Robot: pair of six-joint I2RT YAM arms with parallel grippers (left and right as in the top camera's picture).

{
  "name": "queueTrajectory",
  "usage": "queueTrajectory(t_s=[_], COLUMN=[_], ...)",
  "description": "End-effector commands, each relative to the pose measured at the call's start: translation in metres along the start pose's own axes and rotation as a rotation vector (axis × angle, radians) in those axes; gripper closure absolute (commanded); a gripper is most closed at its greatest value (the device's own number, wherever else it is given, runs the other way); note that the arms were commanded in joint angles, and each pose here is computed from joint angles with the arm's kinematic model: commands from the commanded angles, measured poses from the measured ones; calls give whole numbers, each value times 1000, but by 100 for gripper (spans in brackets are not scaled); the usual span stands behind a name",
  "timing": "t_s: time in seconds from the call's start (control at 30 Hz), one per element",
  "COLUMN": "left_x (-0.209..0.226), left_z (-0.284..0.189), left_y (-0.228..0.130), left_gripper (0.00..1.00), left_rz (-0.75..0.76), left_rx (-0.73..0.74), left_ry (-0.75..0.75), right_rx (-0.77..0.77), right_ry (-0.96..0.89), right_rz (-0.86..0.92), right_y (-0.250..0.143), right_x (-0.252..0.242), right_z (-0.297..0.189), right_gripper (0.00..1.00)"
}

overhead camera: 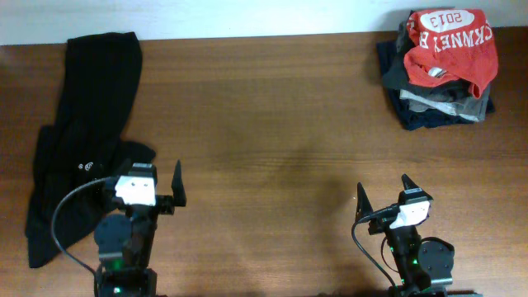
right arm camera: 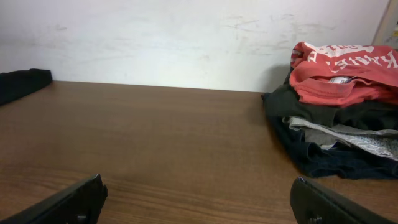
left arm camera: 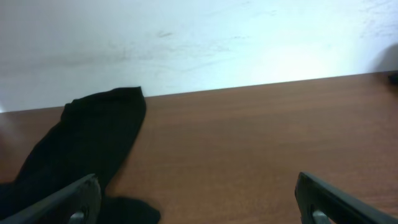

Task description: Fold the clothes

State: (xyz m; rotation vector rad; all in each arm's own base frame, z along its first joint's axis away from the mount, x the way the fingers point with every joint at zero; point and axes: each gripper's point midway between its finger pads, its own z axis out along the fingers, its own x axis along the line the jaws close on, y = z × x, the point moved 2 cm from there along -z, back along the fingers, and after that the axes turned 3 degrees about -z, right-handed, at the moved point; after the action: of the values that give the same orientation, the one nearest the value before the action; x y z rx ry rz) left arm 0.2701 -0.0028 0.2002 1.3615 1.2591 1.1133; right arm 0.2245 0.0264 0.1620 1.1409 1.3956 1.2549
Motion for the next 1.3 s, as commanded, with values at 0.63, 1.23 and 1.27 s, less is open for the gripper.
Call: queueTrajectory(t_s=[0.63,1.23,1.27], left_x=[-2,-4,-5], left_z=[-25,-39,-39], left_y=[-38,-45,-44], left_gripper=[1,1,1], left_rz=[23,20,22], left_rx=[-93,-82,-90], left_ry=[-35,-31,-33], right_rx=[-1,-1,-1], right_ry=[-10,-10,-10], right_rz=[9,9,9], right_y=[-2,-2,-2], right_x=[-1,-1,-1], right_z=[0,0,0], right_gripper=[1,2,1])
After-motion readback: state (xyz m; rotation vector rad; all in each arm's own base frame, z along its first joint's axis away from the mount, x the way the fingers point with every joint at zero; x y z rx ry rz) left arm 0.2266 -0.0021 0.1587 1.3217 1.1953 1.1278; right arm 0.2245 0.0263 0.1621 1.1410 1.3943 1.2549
